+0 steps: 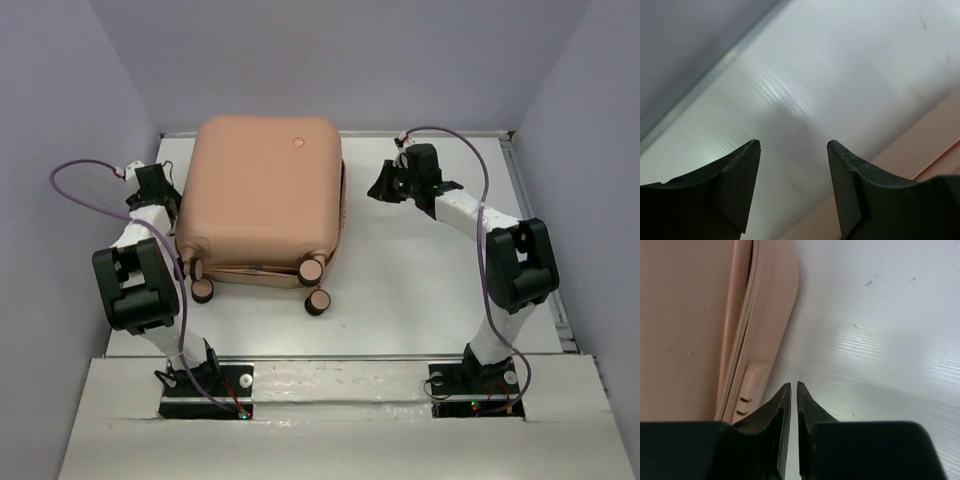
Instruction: Pack the luggage
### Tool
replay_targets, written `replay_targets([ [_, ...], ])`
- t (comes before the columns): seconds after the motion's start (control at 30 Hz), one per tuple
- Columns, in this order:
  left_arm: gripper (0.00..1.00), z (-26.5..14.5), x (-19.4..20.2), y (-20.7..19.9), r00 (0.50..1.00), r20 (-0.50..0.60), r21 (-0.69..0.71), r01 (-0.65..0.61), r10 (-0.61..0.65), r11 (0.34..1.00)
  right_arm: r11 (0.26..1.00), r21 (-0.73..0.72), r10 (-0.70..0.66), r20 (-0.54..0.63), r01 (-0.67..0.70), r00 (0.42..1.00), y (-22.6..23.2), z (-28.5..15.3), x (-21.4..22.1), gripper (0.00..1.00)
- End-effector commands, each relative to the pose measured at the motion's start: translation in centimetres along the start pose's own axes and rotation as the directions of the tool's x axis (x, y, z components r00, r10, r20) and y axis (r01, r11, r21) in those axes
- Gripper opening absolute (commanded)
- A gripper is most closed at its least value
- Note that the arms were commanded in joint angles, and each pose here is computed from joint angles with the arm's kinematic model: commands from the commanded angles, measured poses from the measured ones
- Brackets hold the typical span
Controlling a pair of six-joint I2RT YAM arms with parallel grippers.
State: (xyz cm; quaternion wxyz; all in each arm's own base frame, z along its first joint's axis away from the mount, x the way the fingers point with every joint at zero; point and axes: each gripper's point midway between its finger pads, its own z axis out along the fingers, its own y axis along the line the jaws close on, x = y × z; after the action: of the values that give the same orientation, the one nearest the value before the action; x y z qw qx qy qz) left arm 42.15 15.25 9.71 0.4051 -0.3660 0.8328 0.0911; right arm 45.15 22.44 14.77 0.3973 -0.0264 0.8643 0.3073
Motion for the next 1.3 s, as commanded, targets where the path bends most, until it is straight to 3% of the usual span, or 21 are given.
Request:
replay_targets([
  [0.0,0.69,-7.0,10.5,-7.4,0.952,-0.23,0.358,-0.109,0.201,0.927,0.998,0.047,-0.047,-0.032,0.049,0.998,-0.7,0.9,0.3,0.18],
  [0.2,0.69,-12.3,13.1,-8.7,0.944,-0.213,0.491,-0.12,0.252,0.863,0.996,-0.003,-0.087,-0.082,0.087,0.993,1.1,1.9,1.3,0.21],
  [0.33,0.69,-17.1,16.9,-10.5,0.91,-0.196,0.595,-0.186,0.365,0.782,0.987,-0.122,-0.119,-0.107,0.106,0.987,4.2,3.5,1.0,0.21],
  [0.43,0.69,-20.0,18.3,-10.9,0.901,-0.186,0.641,-0.191,0.392,0.743,0.968,-0.236,-0.118,-0.109,0.089,0.987,6.9,5.9,-1.4,0.21],
  [0.47,0.69,-21.2,19.0,-11.3,0.894,-0.178,0.668,-0.197,0.411,0.718,0.947,-0.294,-0.142,-0.027,0.128,0.989,9.7,5.8,-6.0,0.22],
  [0.5,0.69,-21.9,19.1,-11.3,0.898,-0.177,0.674,-0.188,0.403,0.715,0.945,-0.314,-0.128,-0.088,0.094,0.988,9.1,8.2,-4.8,0.25],
  [0.53,0.69,-23.2,18.5,-11.0,0.907,-0.155,0.686,-0.187,0.392,0.703,0.951,-0.302,-0.112,-0.135,0.067,0.984,9.0,8.6,-4.7,0.3],
  [0.57,0.7,-23.8,17.9,-10.7,0.915,-0.138,0.687,-0.189,0.38,0.702,0.957,-0.279,-0.116,-0.127,0.077,0.985,9.1,8.8,-5.7,0.43],
  [0.63,0.7,-25.6,13.1,-9.0,0.961,0.006,0.629,-0.22,0.278,0.746,0.984,-0.138,-0.114,-0.027,0.109,0.993,7.4,7.7,-10.2,0.56],
  [0.67,0.7,-25.8,10.3,-7.7,0.973,0.089,0.562,-0.227,0.214,0.795,0.991,-0.082,-0.104,0.011,0.105,0.994,6.2,6.9,-11.6,0.68],
  [0.77,0.73,-31.5,1.9,-5.4,0.951,0.311,0.556,-0.186,0.005,0.81,0.997,-0.017,-0.074,0.1,0.076,0.992,4.6,2.7,-15.1,0.77],
  [0.8,0.76,-33.9,-1.4,-4.6,0.921,0.382,0.56,-0.159,-0.083,0.813,0.996,0.014,-0.091,0.114,0.09,0.989,4.2,2.1,-15.2,0.81],
  [0.9,0.8,-36.7,-4.5,-5.6,0.894,0.419,0.611,-0.149,-0.157,0.777,0.989,0.082,-0.141,0.21,0.126,0.968,4.8,-2.5,-18.1,0.81],
  [0.93,0.8,-37.3,-5.1,-6.3,0.891,0.422,0.631,-0.156,-0.168,0.76,0.987,0.09,-0.147,0.224,0.13,0.963,5.1,-3.4,-18.4,0.8],
  [1.0,0.81,-37.4,-6.5,-9.1,0.891,0.424,0.65,-0.173,-0.165,0.74,0.987,0.082,-0.155,0.264,0.138,0.952,6.4,-6.9,-18.6,0.58],
  [1.03,0.81,-36.8,-7.2,-11.2,0.893,0.424,0.65,-0.182,-0.153,0.738,0.99,0.079,-0.13,0.227,0.114,0.965,5.5,-6.6,-16.2,0.37],
  [1.07,0.81,-36.5,-7.6,-12.2,0.894,0.422,0.652,-0.185,-0.15,0.735,0.992,0.039,-0.129,0.287,0.123,0.949,7.5,-10.3,-16.5,0.07],
  [1.13,0.81,-35.3,-8.8,-15.1,0.895,0.417,0.653,-0.177,-0.155,0.736,0.987,-0.071,-0.115,0.333,0.146,0.936,10.7,-12.0,-13.9,0.07],
  [1.17,0.81,-34.5,-9.8,-15.5,0.894,0.416,0.649,-0.164,-0.167,0.743,0.992,-0.065,-0.091,0.241,0.109,0.966,8.9,-10.6,-8.2,0.07],
  [1.23,0.81,-32.9,-10.9,-18.6,0.914,0.373,0.684,-0.156,-0.158,0.713,0.975,-0.166,-0.097,0.272,0.146,0.957,12.6,-13.3,-4.6,0.07],
  [1.27,0.81,-31.7,-11.6,-19.0,0.926,0.346,0.703,-0.152,-0.148,0.695,0.983,-0.138,-0.089,0.197,0.118,0.976,10.8,-12.4,-0.2,0.07],
])
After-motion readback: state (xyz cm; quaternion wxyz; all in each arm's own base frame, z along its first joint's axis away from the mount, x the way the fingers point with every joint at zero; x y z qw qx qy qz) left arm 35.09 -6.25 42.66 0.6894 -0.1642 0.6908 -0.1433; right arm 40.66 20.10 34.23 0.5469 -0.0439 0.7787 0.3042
